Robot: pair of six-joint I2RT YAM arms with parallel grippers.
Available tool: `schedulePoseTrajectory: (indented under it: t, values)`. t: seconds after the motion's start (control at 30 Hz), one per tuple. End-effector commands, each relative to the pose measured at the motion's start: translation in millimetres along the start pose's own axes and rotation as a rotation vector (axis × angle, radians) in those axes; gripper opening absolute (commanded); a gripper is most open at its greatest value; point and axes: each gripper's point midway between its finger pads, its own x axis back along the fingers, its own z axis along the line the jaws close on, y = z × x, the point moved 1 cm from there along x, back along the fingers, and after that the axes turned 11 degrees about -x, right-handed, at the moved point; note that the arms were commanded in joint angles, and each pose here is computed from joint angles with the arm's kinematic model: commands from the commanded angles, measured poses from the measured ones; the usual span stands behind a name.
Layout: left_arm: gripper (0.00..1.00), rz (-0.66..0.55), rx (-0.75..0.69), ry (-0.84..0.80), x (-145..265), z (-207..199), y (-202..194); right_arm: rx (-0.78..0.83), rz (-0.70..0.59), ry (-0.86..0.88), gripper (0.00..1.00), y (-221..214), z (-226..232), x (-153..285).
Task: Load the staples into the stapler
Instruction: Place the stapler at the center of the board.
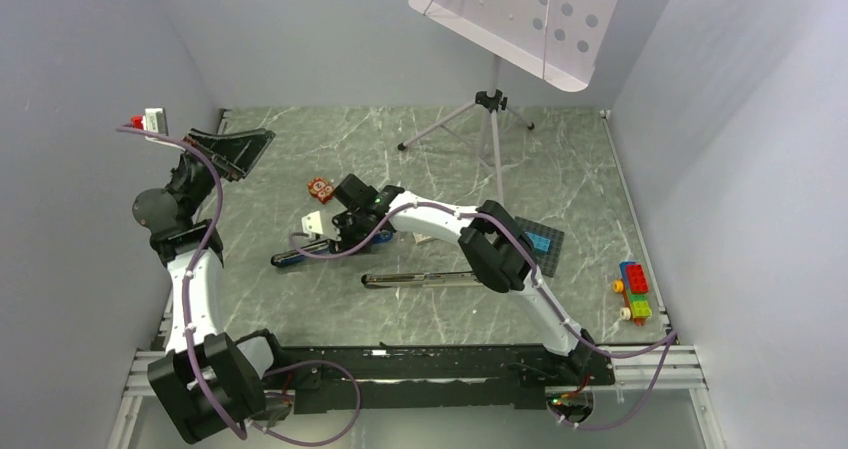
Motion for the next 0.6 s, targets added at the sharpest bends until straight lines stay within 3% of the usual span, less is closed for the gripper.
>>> schedulePoseTrajectory:
  t: [0.0,0.57]
  values:
    - [0.99,0.0,-0.052,-0.037,-2.1,-9.8,6.6,0.008,-0.052,-0.034,0.27,20.5,-11.4,4.8]
    - [0.99,-0.005,-0.048,-0.037,-2.1,-10.5,7.6,-0.04,-0.012,0.067,0.51,4.6,7.4,-4.0]
